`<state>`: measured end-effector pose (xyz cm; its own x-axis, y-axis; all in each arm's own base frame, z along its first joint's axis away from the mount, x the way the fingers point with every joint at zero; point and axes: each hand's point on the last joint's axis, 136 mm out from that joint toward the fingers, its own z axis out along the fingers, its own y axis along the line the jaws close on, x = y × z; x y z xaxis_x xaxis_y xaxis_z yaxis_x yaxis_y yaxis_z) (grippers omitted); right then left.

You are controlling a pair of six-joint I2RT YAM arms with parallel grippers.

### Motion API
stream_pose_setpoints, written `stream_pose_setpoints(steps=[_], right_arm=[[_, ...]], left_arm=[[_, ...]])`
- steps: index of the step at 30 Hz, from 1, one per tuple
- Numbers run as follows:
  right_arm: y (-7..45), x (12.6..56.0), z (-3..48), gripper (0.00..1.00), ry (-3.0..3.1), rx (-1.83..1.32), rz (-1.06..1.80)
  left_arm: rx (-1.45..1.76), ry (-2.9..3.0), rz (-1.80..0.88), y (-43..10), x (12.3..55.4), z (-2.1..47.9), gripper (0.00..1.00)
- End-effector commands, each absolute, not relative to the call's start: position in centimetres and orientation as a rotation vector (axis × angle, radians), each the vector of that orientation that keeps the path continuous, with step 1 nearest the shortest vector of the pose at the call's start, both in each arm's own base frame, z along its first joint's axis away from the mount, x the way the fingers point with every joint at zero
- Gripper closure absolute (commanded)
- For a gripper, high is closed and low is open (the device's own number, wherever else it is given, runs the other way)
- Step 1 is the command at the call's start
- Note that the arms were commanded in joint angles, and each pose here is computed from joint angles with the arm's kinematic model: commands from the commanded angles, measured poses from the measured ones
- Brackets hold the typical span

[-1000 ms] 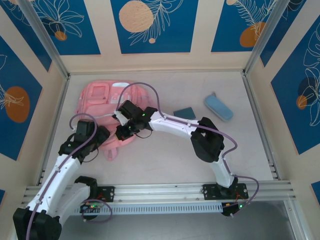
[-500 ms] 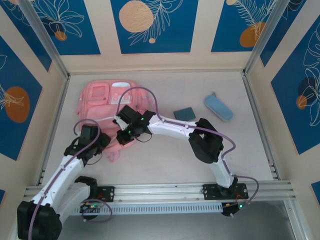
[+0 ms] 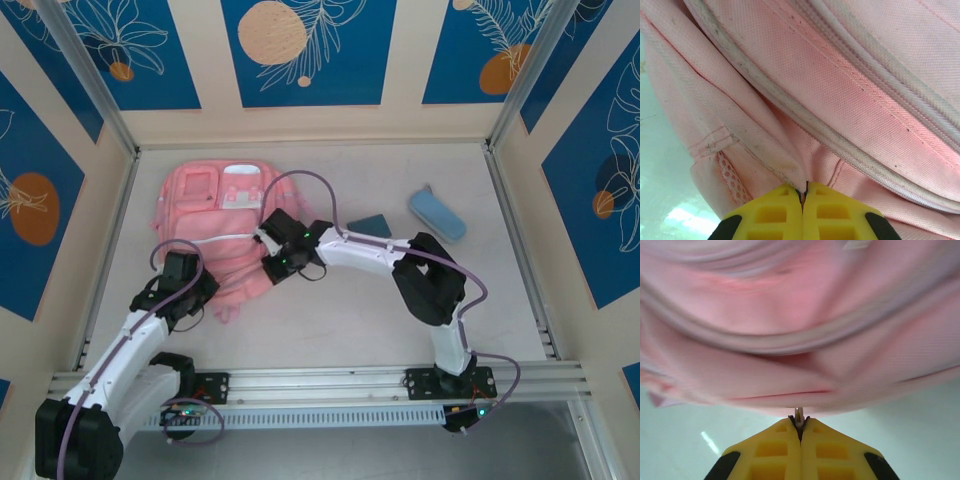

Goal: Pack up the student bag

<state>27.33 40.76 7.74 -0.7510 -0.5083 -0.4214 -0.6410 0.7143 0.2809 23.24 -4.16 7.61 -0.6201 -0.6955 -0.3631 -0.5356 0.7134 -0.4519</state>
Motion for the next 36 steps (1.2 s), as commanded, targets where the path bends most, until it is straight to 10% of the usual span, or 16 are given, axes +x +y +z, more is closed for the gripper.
stream_pose_setpoints(steps=[1, 20, 27, 36], right_arm=[[36.5, 31.5, 7.6, 1.0, 2.608, -0.817, 0.437], [33.2, 42.3, 6.6, 1.0, 2.643, -0.592, 0.346], [31.9, 37.9, 8.5, 1.0, 2.664, -0.597, 0.427], [28.0, 32.1, 9.1, 1.0, 2.713, -0.516, 0.473]], left_arm=[[-0.944, 2.43, -0.271, -2.4, 21.9, 6.4, 1.0], [-0.918, 2.461, -0.297, -2.8, 21.6, 6.7, 0.97], [-0.749, 2.462, -0.393, -4.3, 22.7, 11.1, 0.51], [-0.481, 2.41, -0.292, -3.7, 23.5, 18.3, 0.37]])
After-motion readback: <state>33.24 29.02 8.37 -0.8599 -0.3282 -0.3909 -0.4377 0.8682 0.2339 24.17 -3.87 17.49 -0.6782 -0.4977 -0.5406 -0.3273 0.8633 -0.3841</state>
